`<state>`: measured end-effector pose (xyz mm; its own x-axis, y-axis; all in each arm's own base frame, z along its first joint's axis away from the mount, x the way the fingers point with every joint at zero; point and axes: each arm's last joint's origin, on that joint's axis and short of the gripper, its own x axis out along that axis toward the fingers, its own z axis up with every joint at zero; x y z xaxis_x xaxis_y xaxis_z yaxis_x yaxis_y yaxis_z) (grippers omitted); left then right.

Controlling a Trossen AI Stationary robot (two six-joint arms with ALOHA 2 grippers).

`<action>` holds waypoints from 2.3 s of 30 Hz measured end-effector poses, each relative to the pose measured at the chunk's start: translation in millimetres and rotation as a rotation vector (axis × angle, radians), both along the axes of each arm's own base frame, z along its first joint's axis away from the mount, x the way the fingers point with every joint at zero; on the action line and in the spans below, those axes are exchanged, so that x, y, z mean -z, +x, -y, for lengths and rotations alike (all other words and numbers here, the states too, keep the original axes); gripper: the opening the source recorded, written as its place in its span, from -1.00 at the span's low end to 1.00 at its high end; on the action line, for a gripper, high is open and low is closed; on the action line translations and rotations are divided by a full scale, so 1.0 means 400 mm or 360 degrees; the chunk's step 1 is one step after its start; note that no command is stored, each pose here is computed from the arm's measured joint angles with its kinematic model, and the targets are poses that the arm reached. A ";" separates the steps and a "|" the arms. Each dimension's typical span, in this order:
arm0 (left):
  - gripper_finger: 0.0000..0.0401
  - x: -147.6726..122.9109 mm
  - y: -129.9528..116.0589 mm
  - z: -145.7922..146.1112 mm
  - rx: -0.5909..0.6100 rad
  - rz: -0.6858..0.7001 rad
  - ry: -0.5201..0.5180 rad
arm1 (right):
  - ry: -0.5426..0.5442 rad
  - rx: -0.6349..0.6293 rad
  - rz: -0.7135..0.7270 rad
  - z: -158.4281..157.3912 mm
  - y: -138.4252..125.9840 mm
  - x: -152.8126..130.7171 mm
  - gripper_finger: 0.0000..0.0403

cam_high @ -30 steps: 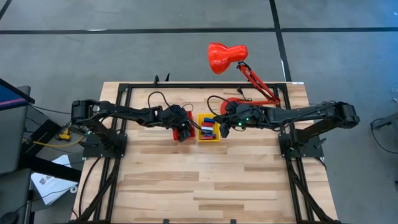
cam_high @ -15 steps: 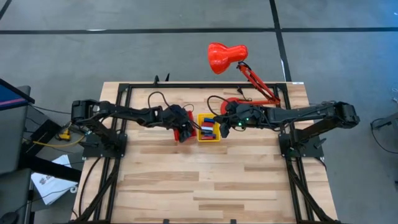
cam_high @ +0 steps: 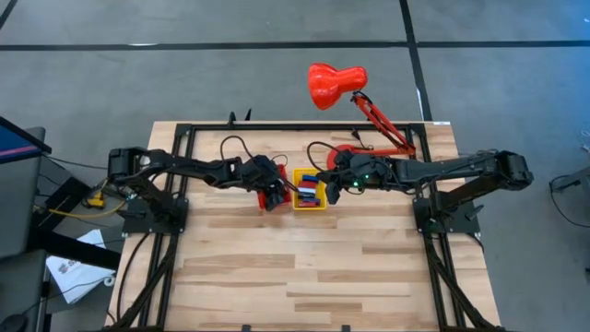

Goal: Pick & Place Office items
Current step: Put the black charger adapter into the red basket, then return to Home Position

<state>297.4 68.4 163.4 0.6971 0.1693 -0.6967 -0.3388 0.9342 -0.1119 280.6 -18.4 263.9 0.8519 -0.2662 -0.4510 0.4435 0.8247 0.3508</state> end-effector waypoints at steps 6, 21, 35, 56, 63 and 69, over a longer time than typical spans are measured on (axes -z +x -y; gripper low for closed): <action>-0.27 0.028 0.011 -0.003 -0.0001 -0.0027 -0.0004 | 0.0000 0.0000 0.0000 0.000 0.000 0.000 -0.89; -0.26 0.038 0.005 -0.002 0.0009 -0.0098 0.0019 | 0.0000 -0.0002 -0.0005 -0.001 0.000 0.000 -0.89; -0.05 0.040 0.003 -0.003 -0.0001 -0.0125 0.0044 | 0.0001 -0.0002 -0.0005 -0.001 -0.001 0.001 -0.89; 0.00 -0.231 -0.301 0.066 -0.0094 0.0774 0.0132 | -0.0213 -0.0131 0.0050 -0.019 -0.136 -0.017 -0.89; 0.00 -0.240 -0.444 0.098 -0.0190 0.1207 0.0019 | -0.0192 -0.0004 0.0304 -0.001 -0.288 -0.020 -0.89; -0.01 -0.224 -0.493 0.111 -0.0174 0.1332 0.0036 | -0.0231 -0.0097 0.0238 -0.017 -0.371 -0.012 -0.89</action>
